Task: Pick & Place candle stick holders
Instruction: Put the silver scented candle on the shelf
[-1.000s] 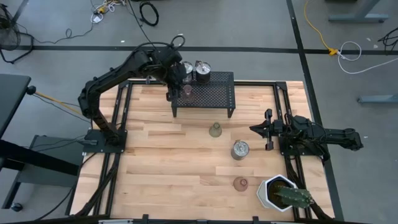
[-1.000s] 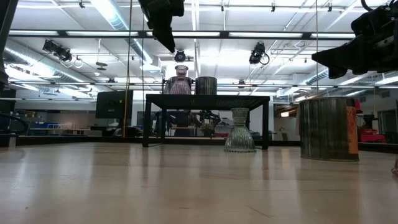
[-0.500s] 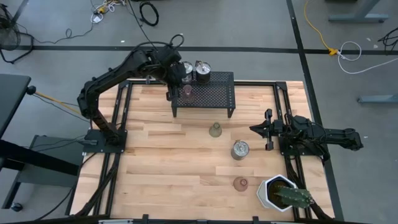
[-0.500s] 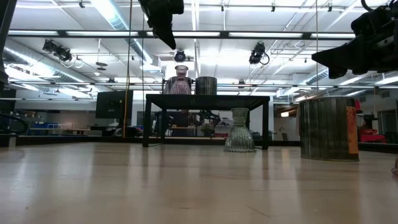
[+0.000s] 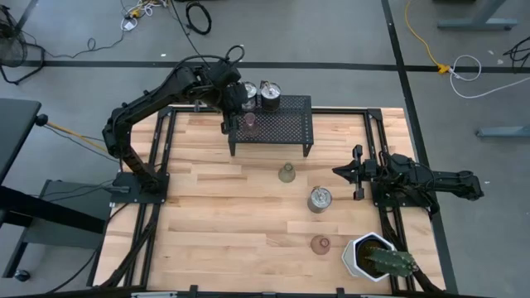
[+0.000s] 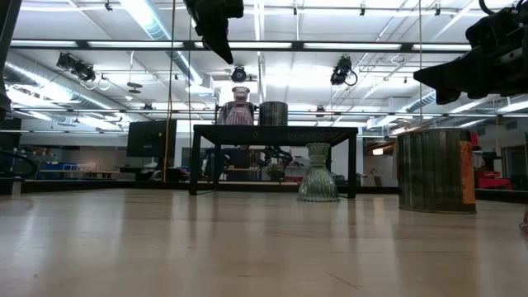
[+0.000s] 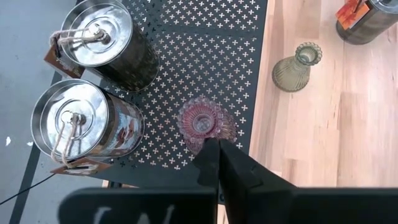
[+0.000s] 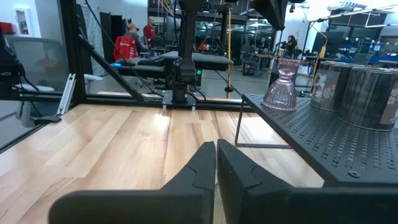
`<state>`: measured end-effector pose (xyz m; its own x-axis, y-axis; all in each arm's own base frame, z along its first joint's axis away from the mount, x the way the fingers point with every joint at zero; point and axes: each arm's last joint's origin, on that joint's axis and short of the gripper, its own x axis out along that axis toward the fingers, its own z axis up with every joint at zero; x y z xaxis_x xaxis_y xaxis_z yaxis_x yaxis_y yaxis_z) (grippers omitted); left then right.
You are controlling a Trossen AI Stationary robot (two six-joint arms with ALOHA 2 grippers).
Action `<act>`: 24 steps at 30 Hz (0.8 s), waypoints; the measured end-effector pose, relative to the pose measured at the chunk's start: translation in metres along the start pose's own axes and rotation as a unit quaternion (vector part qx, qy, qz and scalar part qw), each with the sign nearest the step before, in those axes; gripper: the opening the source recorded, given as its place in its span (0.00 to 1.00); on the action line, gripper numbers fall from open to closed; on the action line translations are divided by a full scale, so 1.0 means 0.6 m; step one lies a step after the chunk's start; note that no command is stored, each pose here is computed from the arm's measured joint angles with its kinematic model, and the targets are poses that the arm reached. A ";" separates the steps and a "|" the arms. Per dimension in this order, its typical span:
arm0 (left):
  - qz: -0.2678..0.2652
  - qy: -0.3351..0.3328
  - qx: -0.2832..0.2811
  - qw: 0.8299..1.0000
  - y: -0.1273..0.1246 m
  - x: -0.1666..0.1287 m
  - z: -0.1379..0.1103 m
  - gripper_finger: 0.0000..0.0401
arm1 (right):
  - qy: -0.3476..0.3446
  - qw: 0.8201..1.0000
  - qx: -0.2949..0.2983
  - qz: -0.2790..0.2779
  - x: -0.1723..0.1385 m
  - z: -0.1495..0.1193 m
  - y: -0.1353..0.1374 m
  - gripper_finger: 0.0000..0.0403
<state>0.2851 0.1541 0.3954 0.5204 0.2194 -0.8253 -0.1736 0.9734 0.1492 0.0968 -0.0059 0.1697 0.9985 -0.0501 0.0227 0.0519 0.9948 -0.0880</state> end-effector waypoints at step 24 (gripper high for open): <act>-0.005 -0.005 0.006 1.000 -0.011 0.001 0.005 0.00 | 0.000 1.000 0.000 0.000 0.000 0.000 0.000 0.05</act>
<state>0.2889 0.1482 0.3958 0.5307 0.2106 -0.8210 -0.1587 0.9762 0.1478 0.0968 -0.0059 0.1697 0.9985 -0.0499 0.0227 0.0517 0.9948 -0.0879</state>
